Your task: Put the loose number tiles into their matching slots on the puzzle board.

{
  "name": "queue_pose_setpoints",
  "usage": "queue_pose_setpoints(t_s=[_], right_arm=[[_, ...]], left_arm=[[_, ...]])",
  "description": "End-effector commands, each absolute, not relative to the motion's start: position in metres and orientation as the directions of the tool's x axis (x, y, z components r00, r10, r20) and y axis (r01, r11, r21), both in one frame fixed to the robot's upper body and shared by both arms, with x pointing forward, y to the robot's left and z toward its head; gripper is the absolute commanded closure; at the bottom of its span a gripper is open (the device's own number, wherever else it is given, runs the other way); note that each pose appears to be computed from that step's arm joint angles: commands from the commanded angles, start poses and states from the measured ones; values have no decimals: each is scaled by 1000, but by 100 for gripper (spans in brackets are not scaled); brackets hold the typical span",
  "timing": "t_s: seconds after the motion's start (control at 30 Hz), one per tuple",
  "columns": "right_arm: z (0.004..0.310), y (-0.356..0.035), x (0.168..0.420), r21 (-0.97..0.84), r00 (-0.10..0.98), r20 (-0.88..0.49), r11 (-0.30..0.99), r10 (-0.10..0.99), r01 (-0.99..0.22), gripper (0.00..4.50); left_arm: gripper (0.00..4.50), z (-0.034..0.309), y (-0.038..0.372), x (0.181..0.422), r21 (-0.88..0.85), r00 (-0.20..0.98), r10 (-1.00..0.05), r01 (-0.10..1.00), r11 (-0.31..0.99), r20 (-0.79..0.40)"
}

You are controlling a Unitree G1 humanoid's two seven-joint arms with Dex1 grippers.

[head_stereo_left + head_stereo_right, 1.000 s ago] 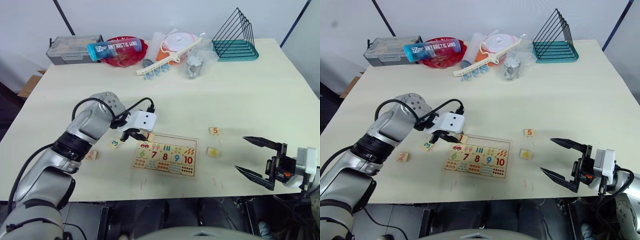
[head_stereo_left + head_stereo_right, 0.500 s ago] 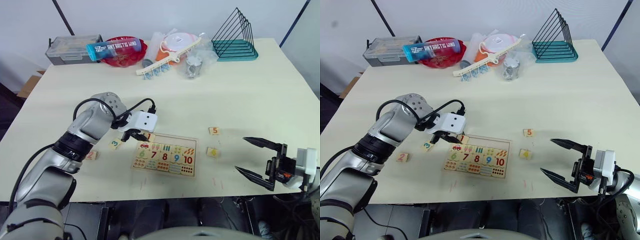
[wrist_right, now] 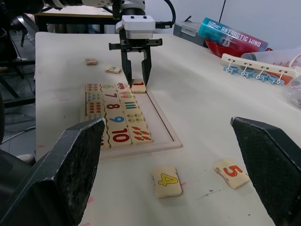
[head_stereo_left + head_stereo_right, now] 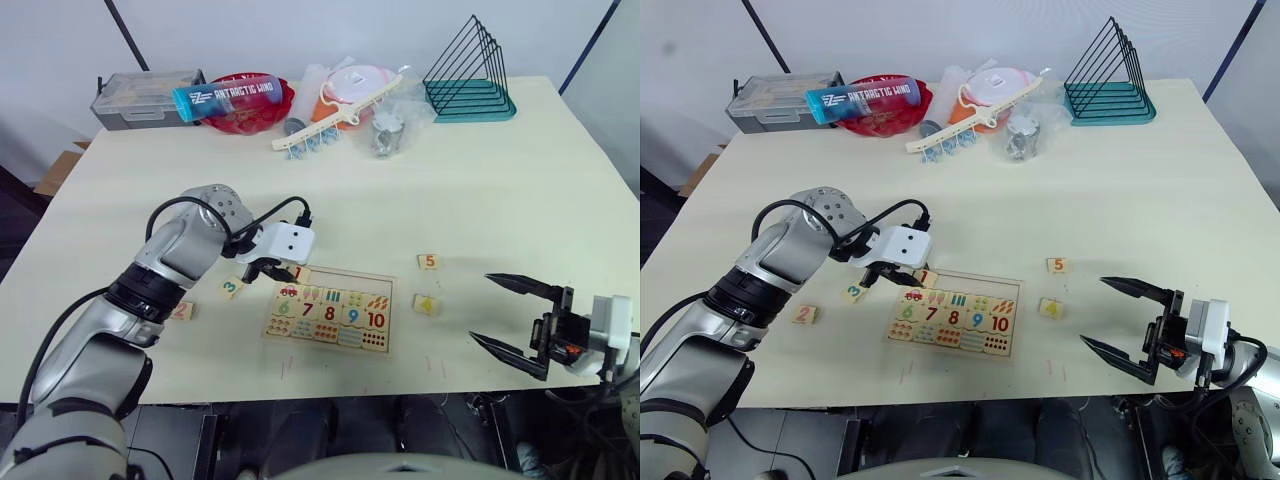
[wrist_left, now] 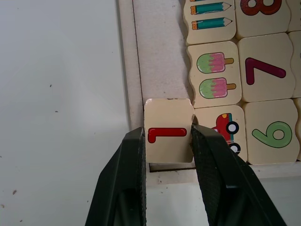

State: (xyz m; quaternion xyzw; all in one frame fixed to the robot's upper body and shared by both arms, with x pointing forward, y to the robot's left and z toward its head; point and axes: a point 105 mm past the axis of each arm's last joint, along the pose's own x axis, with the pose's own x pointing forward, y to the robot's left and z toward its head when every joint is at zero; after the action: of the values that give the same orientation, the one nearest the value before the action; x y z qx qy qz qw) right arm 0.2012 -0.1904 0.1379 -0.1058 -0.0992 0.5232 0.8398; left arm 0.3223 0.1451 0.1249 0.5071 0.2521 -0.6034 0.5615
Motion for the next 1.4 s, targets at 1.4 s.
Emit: queue_pose_setpoints(t_s=[1.4], right_arm=[[138,-188,202,-308,429,60,426,901,-851,0]], left_arm=[[358,133,147,323,269,151,-436,937,-222,-887]])
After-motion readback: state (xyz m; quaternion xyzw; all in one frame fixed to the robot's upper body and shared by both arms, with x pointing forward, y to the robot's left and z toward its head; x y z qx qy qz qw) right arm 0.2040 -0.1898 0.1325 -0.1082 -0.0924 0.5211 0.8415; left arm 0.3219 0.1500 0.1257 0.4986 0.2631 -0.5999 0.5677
